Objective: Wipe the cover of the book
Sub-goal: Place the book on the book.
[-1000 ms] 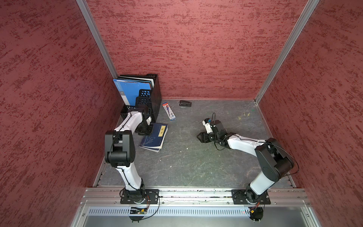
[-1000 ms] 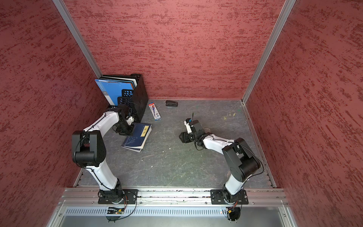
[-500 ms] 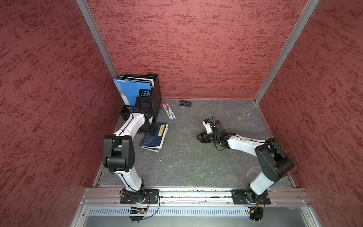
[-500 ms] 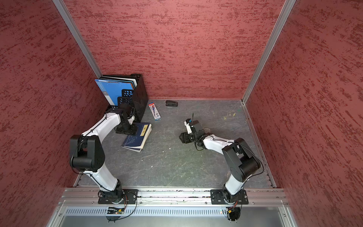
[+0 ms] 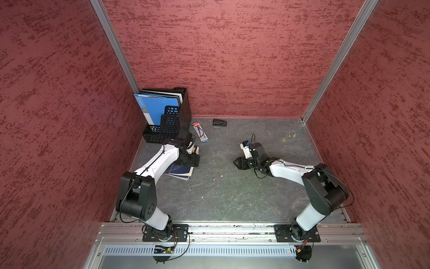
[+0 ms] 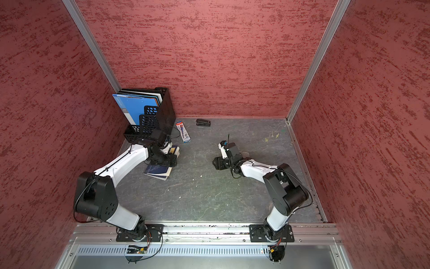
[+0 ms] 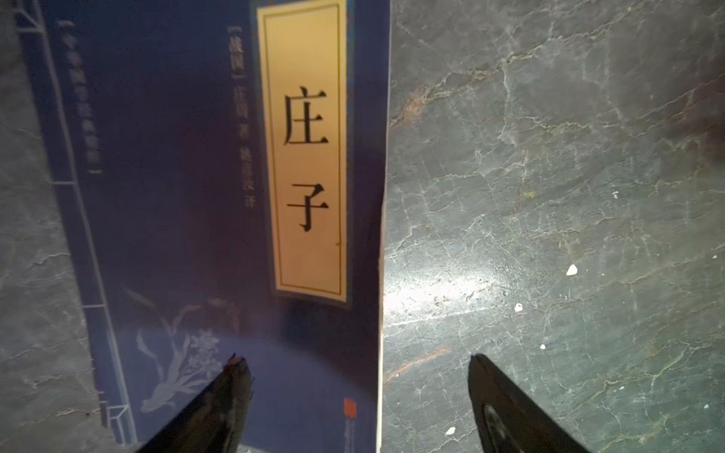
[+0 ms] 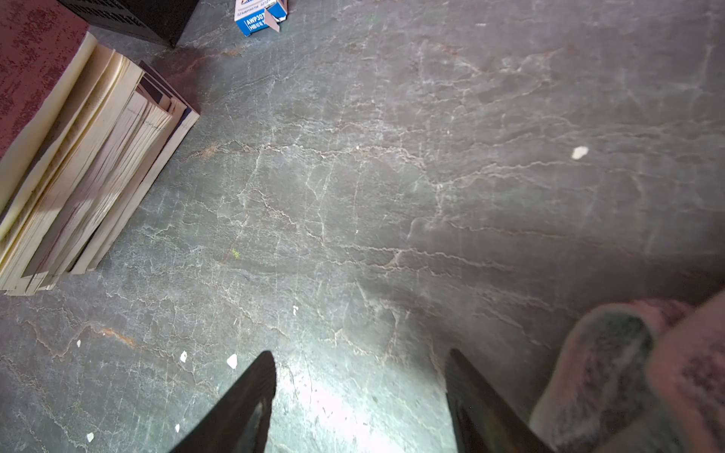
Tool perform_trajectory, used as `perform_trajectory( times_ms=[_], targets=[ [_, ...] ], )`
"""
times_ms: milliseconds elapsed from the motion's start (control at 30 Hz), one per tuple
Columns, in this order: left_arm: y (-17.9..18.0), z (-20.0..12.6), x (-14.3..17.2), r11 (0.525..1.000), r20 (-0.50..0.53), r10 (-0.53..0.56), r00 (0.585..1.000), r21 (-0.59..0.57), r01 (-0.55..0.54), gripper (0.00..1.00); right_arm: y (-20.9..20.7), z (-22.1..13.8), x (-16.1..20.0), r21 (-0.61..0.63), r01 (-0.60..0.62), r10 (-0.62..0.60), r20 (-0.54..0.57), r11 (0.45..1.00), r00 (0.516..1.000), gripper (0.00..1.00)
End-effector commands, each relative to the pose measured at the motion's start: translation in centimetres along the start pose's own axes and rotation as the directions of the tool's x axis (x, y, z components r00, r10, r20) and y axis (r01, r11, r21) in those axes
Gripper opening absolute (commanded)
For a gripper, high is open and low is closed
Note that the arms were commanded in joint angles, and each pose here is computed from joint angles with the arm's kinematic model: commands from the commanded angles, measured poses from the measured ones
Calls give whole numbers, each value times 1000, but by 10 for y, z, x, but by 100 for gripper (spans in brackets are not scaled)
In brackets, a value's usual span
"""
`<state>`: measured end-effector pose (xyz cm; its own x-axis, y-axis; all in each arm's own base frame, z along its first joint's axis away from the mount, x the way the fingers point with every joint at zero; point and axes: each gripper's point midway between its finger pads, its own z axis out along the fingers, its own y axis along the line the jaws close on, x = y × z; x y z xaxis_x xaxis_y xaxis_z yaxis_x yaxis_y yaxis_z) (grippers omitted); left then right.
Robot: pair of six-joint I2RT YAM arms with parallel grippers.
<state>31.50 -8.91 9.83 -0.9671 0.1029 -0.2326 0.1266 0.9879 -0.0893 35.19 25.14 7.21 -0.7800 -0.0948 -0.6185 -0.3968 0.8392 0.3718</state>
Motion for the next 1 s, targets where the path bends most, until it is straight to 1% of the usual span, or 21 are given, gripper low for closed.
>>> perform_trajectory(
  times_ms=[0, 100, 300, 600, 767, 967],
  targets=[
    [4, 2, -6, 999, 9, -24, 1000, -32, 24, 88, 2, -1, -10, 12, 15, -15, 20, 1000, 1000, 68],
    [5, 8, -2, 999, -27, -21, 999, -46, 20, 87, 1, 0, -8, 16, 14, -14, 13, 1000, 1000, 68],
    [23, 14, 12, 984, -118, -43, 992, -177, 21, 88, 0, 0, -6, 17, 13, -13, 10, 1000, 1000, 68],
    [30, 13, 24, 976, -156, -61, 986, -218, 26, 88, 1, -1, -8, 14, 11, -11, 13, 1000, 1000, 68],
    [31, 10, 26, 975, -158, -67, 985, -222, 30, 88, 1, -1, -7, 15, 10, -10, 12, 1000, 1000, 68],
    [38, 12, 34, 972, -183, -93, 979, -232, 49, 87, 0, -2, -6, 16, 9, -9, 12, 1000, 1000, 69]
  ],
)
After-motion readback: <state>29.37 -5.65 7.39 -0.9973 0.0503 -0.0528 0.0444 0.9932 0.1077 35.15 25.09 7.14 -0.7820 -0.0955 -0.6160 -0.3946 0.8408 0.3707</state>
